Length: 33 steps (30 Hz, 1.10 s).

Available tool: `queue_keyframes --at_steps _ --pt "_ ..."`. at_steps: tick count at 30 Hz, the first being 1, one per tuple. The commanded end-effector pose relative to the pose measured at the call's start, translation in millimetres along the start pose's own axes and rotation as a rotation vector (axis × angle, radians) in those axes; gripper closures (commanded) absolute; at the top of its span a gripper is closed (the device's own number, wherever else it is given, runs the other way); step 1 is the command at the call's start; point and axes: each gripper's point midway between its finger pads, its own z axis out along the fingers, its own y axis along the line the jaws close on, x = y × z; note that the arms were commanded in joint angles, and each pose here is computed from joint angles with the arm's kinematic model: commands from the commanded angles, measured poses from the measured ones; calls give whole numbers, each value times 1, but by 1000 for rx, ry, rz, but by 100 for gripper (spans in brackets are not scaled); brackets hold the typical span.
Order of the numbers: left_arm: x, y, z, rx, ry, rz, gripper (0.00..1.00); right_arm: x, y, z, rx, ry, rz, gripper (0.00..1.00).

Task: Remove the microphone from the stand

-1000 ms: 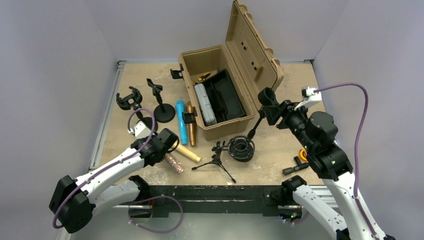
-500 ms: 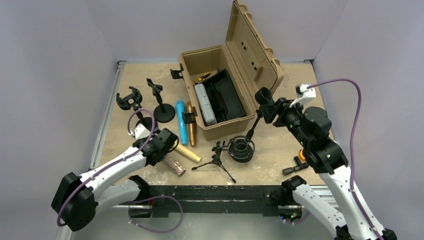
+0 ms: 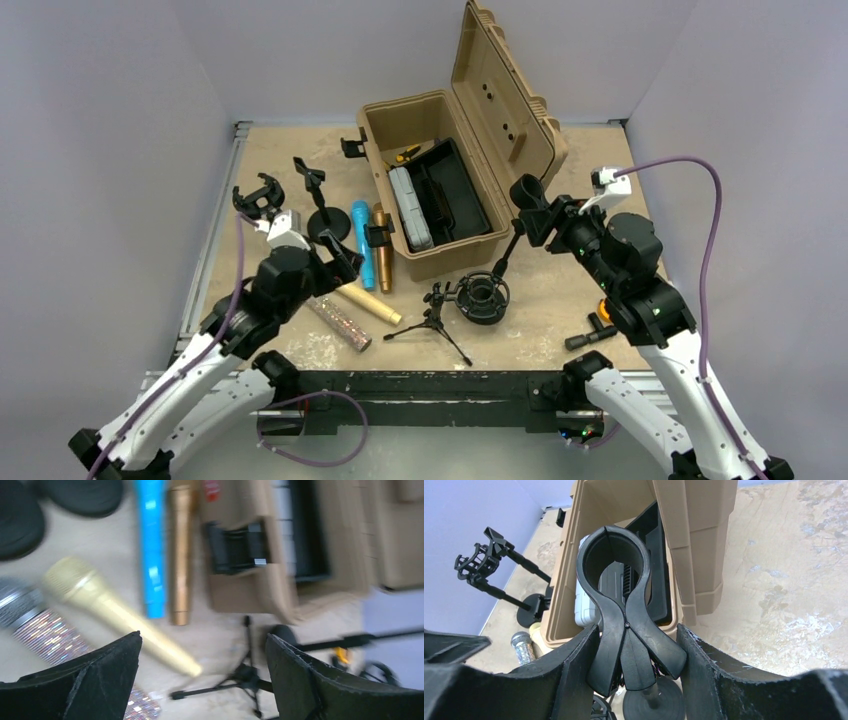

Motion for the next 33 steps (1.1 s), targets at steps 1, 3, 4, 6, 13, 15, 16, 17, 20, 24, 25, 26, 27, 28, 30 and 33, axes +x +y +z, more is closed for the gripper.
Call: queue_keyframes --at_steps 1,3,4,6,13,15,16,17,20,24,25,26,27,28,30,33 --pt "-38 -114 -55 567 -71 208 9 -37 18 -1 -64 -131 20 98" --pt "-41 -156 -75 728 -1 231 9 -36 18 0 -68 -126 19 97" --pt "-36 -179 -86 818 80 239 9 -35 19 0 -72 -125 16 96" --pt "-40 -221 -100 921 201 199 9 -34 20 0 -79 -123 14 95" --pt "-55 -319 -92 1121 316 -65 4 -28 21 3 -95 -104 8 93" --pt "-54 -338 -85 1099 303 -90 0 -26 21 4 -96 -99 8 93" --pt "-50 -347 -78 1074 309 -89 0 -26 22 4 -98 -97 8 93" --pt "-47 -354 -71 1040 322 -85 0 -25 22 4 -99 -95 7 93" --pt "-29 -369 -47 952 371 -65 0 -25 22 5 -99 -91 4 93" --pt "-13 -369 -11 848 405 -131 12 -26 21 4 -95 -98 7 93" --pt "-10 -369 -4 840 403 -141 17 -26 21 4 -94 -99 7 93" --pt "-8 -371 -1 846 406 -149 20 -26 21 4 -95 -99 8 93" --pt "-6 -374 3 846 415 -155 21 -26 21 4 -97 -100 7 93" --pt "-3 -375 5 848 427 -155 23 -26 21 4 -97 -100 8 93" --pt "1 -377 12 835 439 -159 26 -26 22 3 -99 -100 5 93" --pt "5 -383 16 848 439 -161 30 -27 22 2 -102 -102 4 92"
